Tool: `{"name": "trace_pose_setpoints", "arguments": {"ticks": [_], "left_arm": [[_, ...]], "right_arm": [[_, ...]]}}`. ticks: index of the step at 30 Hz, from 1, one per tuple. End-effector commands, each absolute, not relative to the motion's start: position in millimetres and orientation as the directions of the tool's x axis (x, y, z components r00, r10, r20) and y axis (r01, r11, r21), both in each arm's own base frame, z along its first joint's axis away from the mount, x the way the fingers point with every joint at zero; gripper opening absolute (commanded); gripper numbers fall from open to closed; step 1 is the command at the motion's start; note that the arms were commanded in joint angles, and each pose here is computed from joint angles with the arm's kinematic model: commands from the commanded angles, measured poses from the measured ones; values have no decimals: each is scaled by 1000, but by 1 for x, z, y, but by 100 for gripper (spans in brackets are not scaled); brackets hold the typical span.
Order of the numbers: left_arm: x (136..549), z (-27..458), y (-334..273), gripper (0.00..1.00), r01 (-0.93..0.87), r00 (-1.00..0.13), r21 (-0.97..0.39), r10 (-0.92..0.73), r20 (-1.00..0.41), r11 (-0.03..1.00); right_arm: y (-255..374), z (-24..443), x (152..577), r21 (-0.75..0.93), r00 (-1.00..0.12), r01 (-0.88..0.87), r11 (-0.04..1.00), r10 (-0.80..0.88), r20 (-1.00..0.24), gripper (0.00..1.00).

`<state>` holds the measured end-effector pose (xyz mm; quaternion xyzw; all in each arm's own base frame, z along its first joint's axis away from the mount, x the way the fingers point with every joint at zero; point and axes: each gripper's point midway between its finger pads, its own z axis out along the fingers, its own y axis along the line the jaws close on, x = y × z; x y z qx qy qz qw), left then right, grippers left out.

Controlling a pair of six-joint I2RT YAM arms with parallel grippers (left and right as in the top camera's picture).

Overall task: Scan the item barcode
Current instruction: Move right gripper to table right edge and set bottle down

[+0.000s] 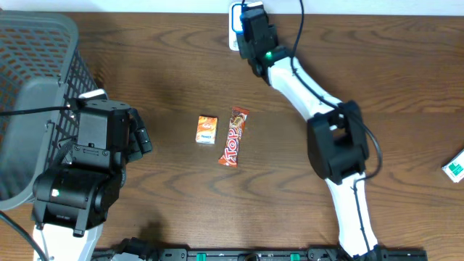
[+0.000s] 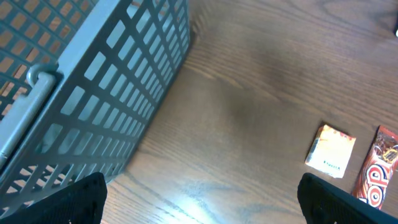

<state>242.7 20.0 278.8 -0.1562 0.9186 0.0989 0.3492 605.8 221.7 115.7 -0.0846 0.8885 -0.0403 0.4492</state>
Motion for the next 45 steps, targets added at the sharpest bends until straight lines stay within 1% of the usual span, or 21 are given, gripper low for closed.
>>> {"name": "trace_pose_setpoints", "arguments": {"ticks": [1,3,5,8,10,12,14,17,21,24,27,29,31,32,35,38,42,45], "left_arm": [[243,282,20,98,-365,-699,65,-227,-678,929],[243,282,20,98,-365,-699,65,-227,-678,929],[243,282,20,98,-365,-699,65,-227,-678,929],[243,282,20,98,-365,-699,65,-227,-678,929],[243,282,20,98,-365,-699,64,-228,-678,929],[243,282,20,98,-365,-699,64,-227,-678,929],[243,282,20,98,-365,-699,65,-227,-678,929],[243,282,20,98,-365,-699,65,-227,-678,929],[243,282,20,98,-365,-699,65,-228,-678,929],[243,282,20,98,-365,-699,65,-227,-678,929],[243,282,20,98,-365,-699,65,-228,-678,929],[243,282,20,98,-365,-699,65,-228,-678,929],[243,282,20,98,-365,-699,65,-227,-678,929],[243,282,20,98,-365,-699,65,-227,-678,929],[243,282,20,98,-365,-699,65,-227,-678,929],[243,282,20,98,-365,-699,65,-227,-678,929],[243,282,20,98,-365,-699,65,-228,-678,929],[243,282,20,98,-365,-699,65,-227,-678,929]], "right_arm": [[183,244,587,-144,-483,-24,989,-137,-865,44],[161,257,560,-158,-554,-9,987,-136,-821,45],[133,258,531,-161,-642,31,986,-104,-760,45],[81,245,487,-131,-767,191,973,64,-639,46],[41,231,459,-127,-814,328,936,212,-541,46],[3,217,436,-153,-838,416,896,313,-448,46],[-30,204,420,-180,-842,474,862,384,-379,46],[-82,188,406,-191,-804,571,798,498,-325,44],[-145,165,397,-175,-716,688,704,620,-321,45],[-172,141,392,-94,-658,743,662,698,-285,47],[-189,109,385,-11,-622,773,635,753,-216,46],[-202,93,378,-4,-594,797,604,781,-193,44],[-214,82,370,-11,-566,819,573,805,-180,45],[-221,77,366,-13,-540,838,546,824,-174,47],[-238,72,359,-12,-504,860,510,846,-174,52],[-250,72,352,-7,-474,877,480,863,-174,54],[-263,71,338,-9,-438,897,442,884,-162,55],[-269,71,332,-12,-421,905,425,893,-160,62]]}}
